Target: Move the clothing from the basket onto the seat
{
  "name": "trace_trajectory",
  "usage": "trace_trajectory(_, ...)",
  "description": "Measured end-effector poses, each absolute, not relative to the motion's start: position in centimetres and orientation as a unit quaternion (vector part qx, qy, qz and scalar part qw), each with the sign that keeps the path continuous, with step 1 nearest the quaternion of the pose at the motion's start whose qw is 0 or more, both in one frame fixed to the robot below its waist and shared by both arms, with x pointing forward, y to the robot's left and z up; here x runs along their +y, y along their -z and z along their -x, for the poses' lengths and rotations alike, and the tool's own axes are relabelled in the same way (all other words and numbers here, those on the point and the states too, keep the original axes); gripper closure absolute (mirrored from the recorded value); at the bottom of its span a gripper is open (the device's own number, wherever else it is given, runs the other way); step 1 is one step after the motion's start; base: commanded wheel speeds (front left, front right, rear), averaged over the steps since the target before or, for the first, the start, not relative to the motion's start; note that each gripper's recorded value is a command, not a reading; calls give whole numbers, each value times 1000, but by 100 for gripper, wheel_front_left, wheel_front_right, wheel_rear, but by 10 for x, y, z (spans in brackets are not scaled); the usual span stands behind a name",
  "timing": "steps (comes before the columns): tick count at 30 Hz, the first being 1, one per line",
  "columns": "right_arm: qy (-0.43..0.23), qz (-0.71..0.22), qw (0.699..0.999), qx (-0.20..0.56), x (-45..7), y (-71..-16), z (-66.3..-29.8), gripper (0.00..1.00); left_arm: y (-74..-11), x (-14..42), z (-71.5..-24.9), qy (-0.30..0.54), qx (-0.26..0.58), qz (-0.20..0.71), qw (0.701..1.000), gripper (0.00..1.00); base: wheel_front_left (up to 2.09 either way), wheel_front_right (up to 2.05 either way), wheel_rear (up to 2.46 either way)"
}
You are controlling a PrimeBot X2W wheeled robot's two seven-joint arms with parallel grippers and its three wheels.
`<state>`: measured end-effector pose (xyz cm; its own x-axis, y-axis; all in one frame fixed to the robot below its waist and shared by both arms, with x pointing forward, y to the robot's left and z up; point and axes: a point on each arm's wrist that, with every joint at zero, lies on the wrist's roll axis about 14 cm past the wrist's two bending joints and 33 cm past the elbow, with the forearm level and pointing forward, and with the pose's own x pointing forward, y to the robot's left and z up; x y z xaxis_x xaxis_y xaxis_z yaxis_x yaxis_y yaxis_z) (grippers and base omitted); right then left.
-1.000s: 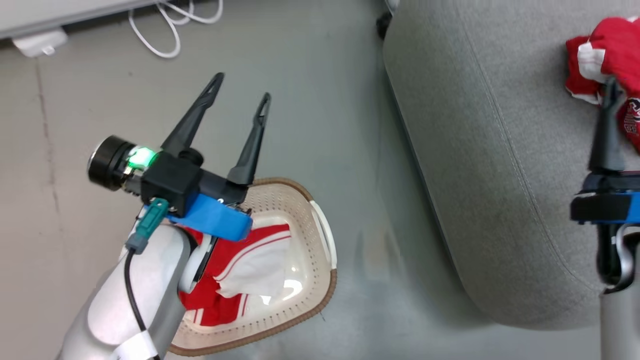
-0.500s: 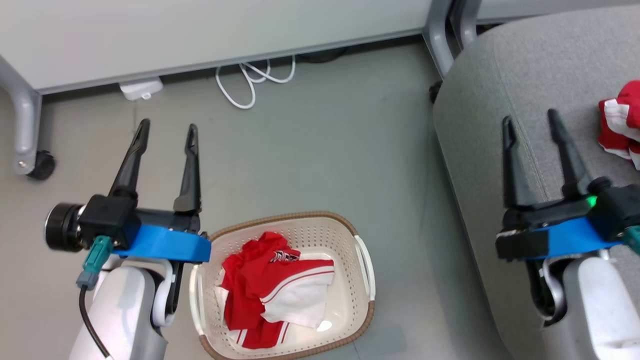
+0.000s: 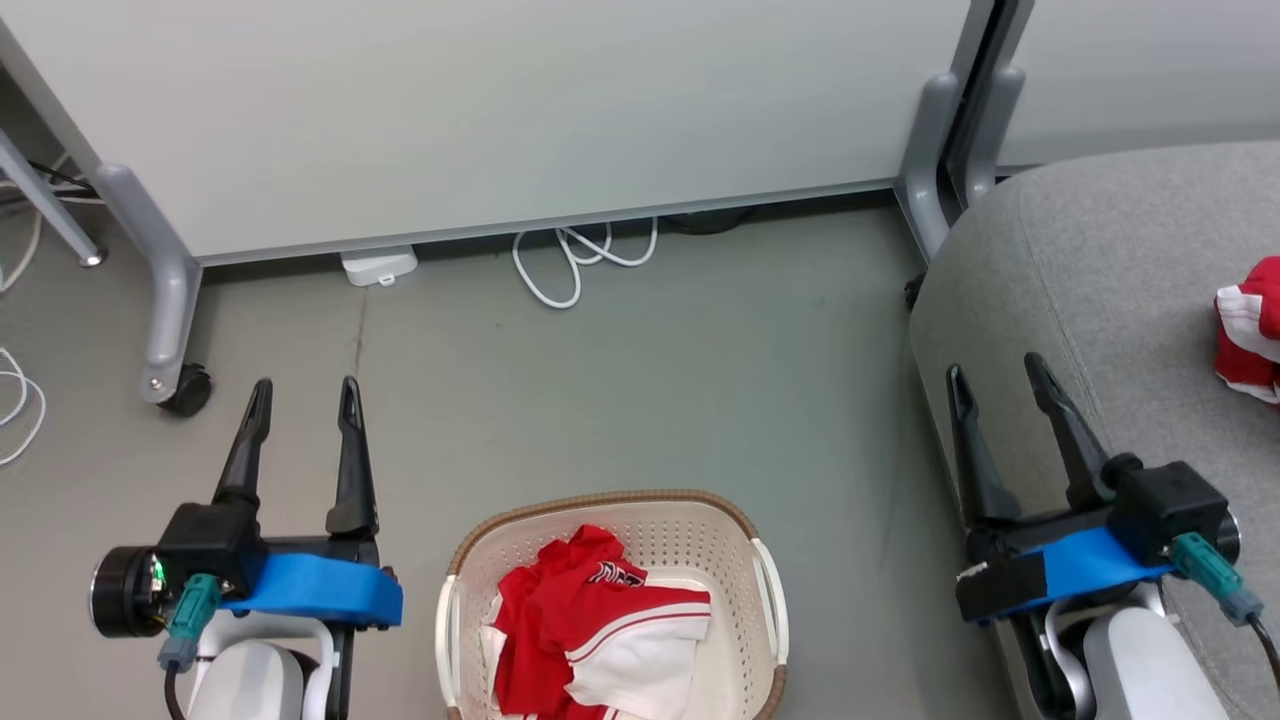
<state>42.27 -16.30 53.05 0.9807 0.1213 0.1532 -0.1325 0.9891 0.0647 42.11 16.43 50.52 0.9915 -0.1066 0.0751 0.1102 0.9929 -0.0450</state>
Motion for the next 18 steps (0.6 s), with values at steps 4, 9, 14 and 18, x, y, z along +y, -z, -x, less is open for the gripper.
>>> trace_trajectory(4,-70,-44,995,-60,-156,-521,-417,0,-502,172,-412,42,-31,22,998,0,0,0,0)
trace_trajectory(9,-73,-48,995,-47,-152,-512,-412,0,-498,182,-405,25,-26,23,999,0,0,0,0)
trace_trajectory(14,-78,-52,995,-39,-148,-507,-409,0,-498,186,-402,20,-25,24,999,0,0,0,0)
trace_trajectory(18,-84,-54,994,-35,-143,-505,-406,0,-498,189,-399,14,-25,23,999,0,0,0,0)
